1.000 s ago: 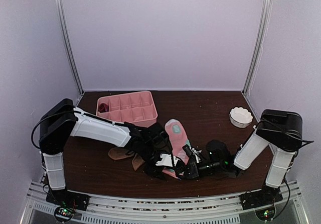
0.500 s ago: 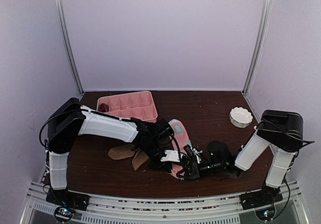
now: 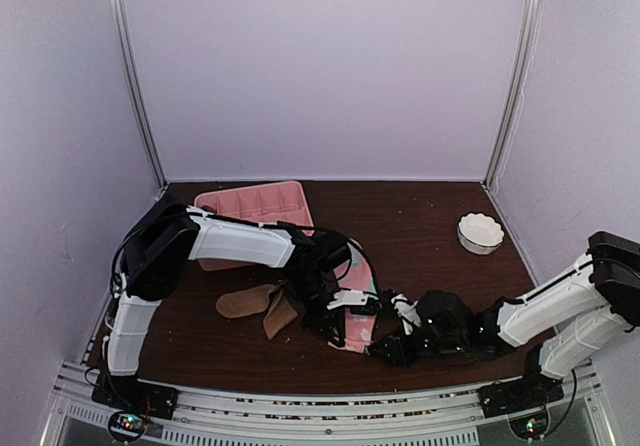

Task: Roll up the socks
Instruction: Pick up the sock from the center of the board.

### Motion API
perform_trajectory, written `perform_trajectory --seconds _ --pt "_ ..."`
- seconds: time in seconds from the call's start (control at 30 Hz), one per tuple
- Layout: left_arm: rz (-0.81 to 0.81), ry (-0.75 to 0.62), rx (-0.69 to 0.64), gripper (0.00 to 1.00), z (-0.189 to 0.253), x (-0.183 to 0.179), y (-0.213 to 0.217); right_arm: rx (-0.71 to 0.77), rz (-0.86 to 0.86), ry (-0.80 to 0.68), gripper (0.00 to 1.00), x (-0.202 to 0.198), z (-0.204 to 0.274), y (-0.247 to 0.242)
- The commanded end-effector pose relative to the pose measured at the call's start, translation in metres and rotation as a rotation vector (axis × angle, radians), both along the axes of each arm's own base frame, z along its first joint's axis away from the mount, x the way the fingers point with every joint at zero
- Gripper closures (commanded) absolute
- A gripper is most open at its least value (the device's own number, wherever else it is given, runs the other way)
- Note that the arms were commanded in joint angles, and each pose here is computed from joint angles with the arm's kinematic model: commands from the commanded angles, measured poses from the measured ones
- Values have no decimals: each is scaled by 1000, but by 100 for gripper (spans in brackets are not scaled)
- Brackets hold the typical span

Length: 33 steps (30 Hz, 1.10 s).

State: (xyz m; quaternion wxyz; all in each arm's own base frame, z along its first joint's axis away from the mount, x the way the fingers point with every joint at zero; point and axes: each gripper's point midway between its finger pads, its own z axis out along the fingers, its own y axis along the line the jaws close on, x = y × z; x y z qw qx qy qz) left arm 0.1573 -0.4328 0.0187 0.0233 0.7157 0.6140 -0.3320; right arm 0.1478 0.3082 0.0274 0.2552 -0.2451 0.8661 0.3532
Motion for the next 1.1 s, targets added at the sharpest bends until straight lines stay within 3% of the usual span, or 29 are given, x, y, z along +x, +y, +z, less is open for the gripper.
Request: perform_trajectory --seconds 0.0,0.17,0.37,0.6,1.07 --pt "66 102 252 100 -44 -8 41 -274 20 -281 59 -6 -11 -36" --pt "71 120 311 100 -56 -6 46 -348 150 -531 58 -19 18 -20" --pt "89 90 381 100 -69 2 51 -501 304 -694 58 -34 29 4" --pt "83 158 403 100 -71 -2 53 -701 472 -906 59 -41 32 32" --pt "58 259 395 100 -67 -5 50 -859 583 -970 65 -14 1 28"
